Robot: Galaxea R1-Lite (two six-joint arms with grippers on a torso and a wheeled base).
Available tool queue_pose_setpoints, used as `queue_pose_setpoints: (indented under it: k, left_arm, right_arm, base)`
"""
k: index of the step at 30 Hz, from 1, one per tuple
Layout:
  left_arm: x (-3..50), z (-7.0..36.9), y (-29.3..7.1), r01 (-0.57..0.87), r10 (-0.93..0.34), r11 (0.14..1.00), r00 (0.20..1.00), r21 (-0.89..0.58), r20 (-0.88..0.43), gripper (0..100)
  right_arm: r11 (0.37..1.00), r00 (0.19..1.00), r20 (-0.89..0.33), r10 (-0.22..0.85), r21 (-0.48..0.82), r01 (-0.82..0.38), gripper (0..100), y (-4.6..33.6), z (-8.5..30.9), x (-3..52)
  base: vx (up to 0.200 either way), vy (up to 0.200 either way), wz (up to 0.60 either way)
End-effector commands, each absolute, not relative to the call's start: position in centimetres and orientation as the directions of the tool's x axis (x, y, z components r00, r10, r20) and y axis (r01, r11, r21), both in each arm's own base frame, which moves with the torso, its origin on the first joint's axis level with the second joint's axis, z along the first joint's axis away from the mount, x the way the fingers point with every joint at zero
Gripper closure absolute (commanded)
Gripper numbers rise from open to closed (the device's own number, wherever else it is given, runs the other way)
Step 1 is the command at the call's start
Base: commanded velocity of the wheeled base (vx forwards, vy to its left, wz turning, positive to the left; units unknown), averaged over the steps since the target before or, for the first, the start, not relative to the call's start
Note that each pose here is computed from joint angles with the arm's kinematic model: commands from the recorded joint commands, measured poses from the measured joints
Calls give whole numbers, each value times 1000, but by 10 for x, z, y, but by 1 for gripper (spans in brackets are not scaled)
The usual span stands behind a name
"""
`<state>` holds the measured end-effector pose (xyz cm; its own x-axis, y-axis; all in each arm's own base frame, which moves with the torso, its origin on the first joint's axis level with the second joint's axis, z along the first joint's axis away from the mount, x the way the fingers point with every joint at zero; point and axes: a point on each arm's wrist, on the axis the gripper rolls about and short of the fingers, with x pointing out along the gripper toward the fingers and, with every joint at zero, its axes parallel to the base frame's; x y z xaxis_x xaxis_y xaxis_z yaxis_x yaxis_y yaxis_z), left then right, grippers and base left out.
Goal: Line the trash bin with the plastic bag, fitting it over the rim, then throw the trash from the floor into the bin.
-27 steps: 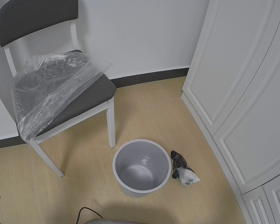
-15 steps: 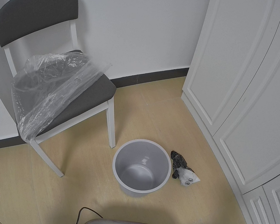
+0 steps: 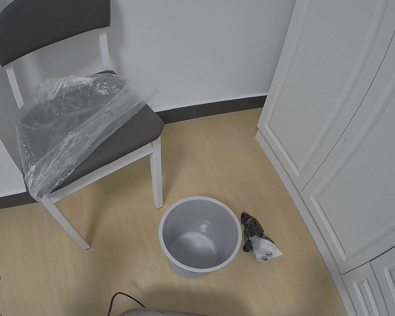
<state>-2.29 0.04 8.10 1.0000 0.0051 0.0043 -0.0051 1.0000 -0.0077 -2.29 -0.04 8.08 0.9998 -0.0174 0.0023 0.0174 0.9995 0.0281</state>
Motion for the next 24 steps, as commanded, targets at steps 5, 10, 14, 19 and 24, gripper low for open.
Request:
queue_pose_setpoints:
  k: [5, 10, 14, 19, 24]
  left_arm:
    - [-23, 76, 0, 32, -32, 999, 999, 29, 5, 0]
    - [-23, 76, -1, 38, -38, 999, 999, 26, 2, 0]
    - [-23, 76, -1, 38, -38, 999, 999, 26, 3, 0]
    - [-23, 76, -1, 35, -35, 999, 999, 40, 6, 0]
    - [-23, 76, 0, 25, -25, 1000, 1000, 9, 3, 0]
  right_arm:
    - [1000, 1000, 0, 0, -28, 0, 0, 0, 76, -23]
    - [1000, 1000, -2, 5, -6, -5, 0, 0, 75, -23]
    - [1000, 1000, 2, 6, -14, -6, 0, 0, 76, -23]
    - [999, 1000, 2, 8, -35, -8, 0, 0, 76, -23]
    - [1000, 1000, 2, 14, -23, -14, 0, 0, 76, -23]
  base:
    - [0, 0, 0]
    - [0, 0, 0]
    - [0, 0, 0]
    - [0, 0, 0]
    - [0, 0, 0]
